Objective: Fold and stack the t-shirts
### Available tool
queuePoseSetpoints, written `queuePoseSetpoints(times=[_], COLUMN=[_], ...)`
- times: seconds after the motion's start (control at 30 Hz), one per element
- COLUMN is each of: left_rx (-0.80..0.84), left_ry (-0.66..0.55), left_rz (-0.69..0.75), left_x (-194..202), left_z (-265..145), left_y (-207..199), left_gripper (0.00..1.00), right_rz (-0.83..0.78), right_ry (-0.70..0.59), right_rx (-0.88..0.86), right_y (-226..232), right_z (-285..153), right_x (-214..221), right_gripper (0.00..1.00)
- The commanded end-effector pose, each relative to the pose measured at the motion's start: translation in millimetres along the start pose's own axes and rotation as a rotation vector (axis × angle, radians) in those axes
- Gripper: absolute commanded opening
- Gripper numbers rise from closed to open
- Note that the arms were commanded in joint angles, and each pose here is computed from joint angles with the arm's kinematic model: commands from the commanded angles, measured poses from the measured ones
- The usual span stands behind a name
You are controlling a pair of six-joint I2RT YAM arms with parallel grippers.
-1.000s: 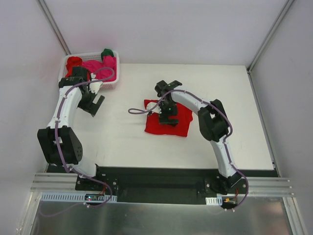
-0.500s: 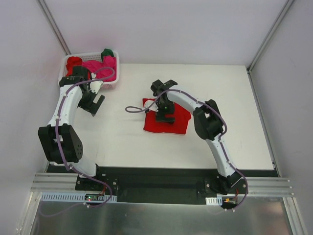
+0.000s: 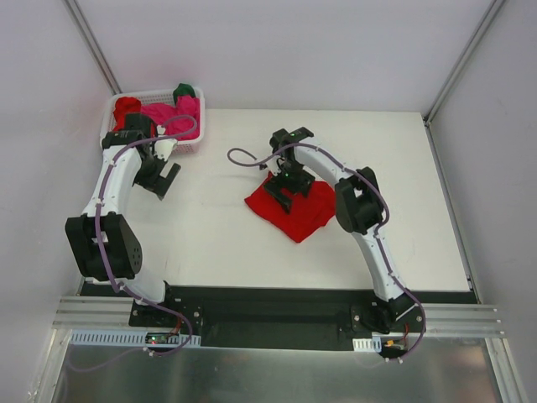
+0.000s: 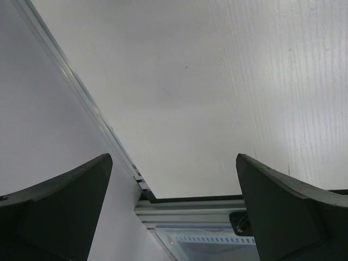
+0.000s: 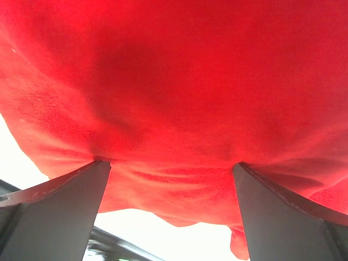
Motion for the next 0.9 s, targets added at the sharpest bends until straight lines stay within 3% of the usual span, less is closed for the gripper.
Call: queuePoseSetpoints(times=[0.0,0.17,0.27,0.37,0.4,0.63,0.83,0.87], left_rx=[-0.01,-0.02,-0.032,-0.04,-0.047,-0.055,-0.061,-0.057], left_ry=[0.006,0.028,0.039,0.048,0.046,0.066,0.063,0.06], left_rz=[0.016,0.019,0.018,0.02,0.019,0.027,0.035,0.035], left_x=[9,18,23,26,27,30,30,29], left_z=[-10,-12,-14,-17,-18,-16,-18,-18], left_y=[-4,-8,-10,-11,-11,-11,-10,-10], left_gripper=[0.99,0.99,0.99,0.99,0.99,0.99,0.99,0.99], right_rz=[0.293,0.568,0.613,0.489,0.365,-0.08,-0.421,-0.559], right_ry=[-0.051,-0.107,-0.076,-0.103,-0.113,-0.159,-0.212,-0.232], right_rx=[-0.172,-0.356,-0.401,-0.291,-0.24,0.054,0.107,0.125], right_y=[6,1,0,2,7,3,-1,-3], right_z=[-19,-29,-26,-35,-39,-101,-143,-151], right_x=[2,-8,-10,-7,-5,26,49,51], right_gripper=[1.0,1.0,1.0,1.0,1.0,1.0,1.0,1.0])
Point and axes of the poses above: each gripper's point midway between its finger pads, its own z axis out along the fingers, its own y axis along the line the jaws close on, x = y × z, the point moved 10 cm from there along -z, back along the fingers, and after that the axes turned 4 degrees about z, right-handed, at the moved point
